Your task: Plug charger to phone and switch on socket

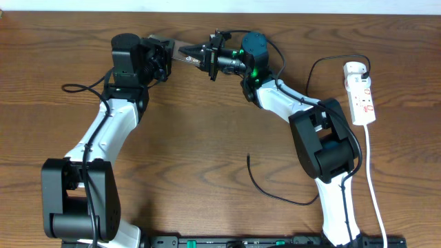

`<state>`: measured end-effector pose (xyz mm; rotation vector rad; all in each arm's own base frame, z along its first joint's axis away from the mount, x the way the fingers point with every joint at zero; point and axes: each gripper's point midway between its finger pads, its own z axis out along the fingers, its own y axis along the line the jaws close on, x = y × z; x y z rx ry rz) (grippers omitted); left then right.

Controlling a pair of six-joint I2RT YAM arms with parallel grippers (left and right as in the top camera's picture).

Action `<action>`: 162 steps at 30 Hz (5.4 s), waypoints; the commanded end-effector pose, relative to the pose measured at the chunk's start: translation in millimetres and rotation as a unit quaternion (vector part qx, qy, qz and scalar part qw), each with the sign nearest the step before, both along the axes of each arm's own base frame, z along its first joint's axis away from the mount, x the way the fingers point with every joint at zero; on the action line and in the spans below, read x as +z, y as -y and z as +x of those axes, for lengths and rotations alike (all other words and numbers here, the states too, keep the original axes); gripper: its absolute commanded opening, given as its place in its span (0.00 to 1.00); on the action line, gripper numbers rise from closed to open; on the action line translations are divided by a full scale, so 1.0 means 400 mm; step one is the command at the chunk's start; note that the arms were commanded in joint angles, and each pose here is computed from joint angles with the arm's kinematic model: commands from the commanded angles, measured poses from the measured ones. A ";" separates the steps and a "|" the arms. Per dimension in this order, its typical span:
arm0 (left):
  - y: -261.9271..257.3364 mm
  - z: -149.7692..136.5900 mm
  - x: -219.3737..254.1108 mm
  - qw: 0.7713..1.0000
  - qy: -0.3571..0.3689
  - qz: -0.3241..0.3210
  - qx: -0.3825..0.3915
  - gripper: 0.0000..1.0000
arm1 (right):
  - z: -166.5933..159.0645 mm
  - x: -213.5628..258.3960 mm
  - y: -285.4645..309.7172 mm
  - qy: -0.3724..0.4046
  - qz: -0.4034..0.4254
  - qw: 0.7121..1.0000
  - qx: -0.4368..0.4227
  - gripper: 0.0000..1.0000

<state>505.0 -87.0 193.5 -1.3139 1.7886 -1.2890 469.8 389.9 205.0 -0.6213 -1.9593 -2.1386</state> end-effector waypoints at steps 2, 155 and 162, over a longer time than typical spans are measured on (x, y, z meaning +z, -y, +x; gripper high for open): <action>-0.012 0.010 0.025 1.000 0.013 -0.004 0.012 0.12 | -0.004 0.020 -0.001 0.016 0.003 1.000 0.005 0.01; 0.218 -0.331 -0.038 0.811 0.205 -0.074 -0.543 0.07 | -0.344 -0.323 0.460 0.129 -0.595 0.738 0.291 0.99; 0.217 -0.331 -0.038 0.809 0.213 -0.068 -0.544 0.07 | -0.398 -0.387 0.468 0.105 -0.586 0.739 0.315 0.99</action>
